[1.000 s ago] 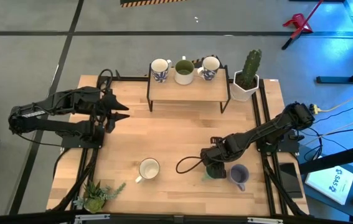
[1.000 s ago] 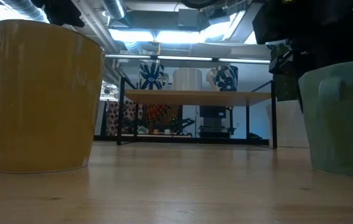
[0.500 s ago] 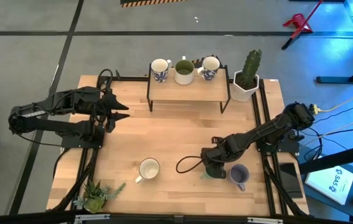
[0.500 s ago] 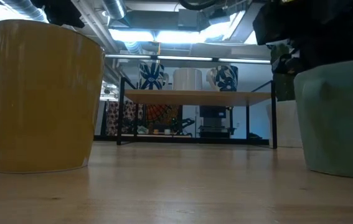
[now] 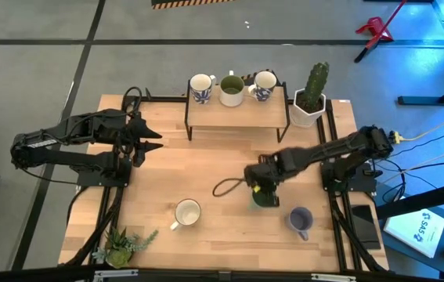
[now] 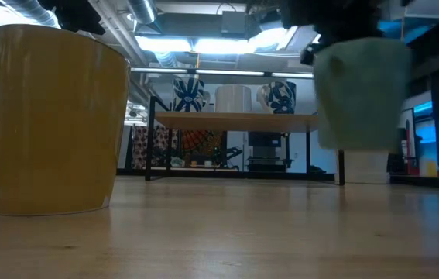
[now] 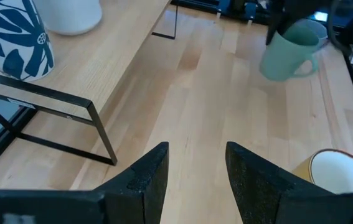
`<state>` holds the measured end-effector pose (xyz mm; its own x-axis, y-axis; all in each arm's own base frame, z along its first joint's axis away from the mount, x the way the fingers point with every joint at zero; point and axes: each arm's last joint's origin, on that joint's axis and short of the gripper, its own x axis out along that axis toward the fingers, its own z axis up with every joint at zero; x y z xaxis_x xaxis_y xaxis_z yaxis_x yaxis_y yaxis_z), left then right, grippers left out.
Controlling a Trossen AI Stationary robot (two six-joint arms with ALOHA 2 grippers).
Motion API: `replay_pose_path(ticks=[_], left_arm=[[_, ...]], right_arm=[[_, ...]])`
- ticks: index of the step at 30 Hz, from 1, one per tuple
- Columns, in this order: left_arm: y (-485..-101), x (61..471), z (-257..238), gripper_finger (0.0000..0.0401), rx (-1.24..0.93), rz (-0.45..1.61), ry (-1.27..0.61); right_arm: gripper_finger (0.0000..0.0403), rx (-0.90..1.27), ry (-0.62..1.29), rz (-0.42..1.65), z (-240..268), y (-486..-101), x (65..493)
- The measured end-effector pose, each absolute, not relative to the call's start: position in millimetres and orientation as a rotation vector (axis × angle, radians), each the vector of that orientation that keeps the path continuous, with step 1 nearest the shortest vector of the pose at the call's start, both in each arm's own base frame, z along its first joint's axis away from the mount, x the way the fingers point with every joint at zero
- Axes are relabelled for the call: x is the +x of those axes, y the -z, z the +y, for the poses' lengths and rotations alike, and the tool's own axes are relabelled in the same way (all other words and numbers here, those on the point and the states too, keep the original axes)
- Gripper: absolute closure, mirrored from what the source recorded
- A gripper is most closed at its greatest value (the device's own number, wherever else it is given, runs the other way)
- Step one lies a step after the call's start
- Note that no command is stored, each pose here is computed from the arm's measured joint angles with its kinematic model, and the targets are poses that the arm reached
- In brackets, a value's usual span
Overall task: Place coffee mugs
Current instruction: Put the green mug on the shelf
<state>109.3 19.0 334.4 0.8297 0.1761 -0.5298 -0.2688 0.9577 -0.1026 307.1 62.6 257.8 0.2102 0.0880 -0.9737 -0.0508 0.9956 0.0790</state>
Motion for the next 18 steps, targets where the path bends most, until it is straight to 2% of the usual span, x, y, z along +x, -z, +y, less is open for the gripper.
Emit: replay_pose_path(ticks=[9,18], left_arm=[[-334,109,19,0.0248,-0.178,0.544,-0.238],[-334,109,20,0.0248,-0.178,0.542,-0.261]], right_arm=[[0.0401,-0.084,0.003,1.295,-17,-314,315],[0.0402,-0.121,0.083,1.3,-89,-346,297]])
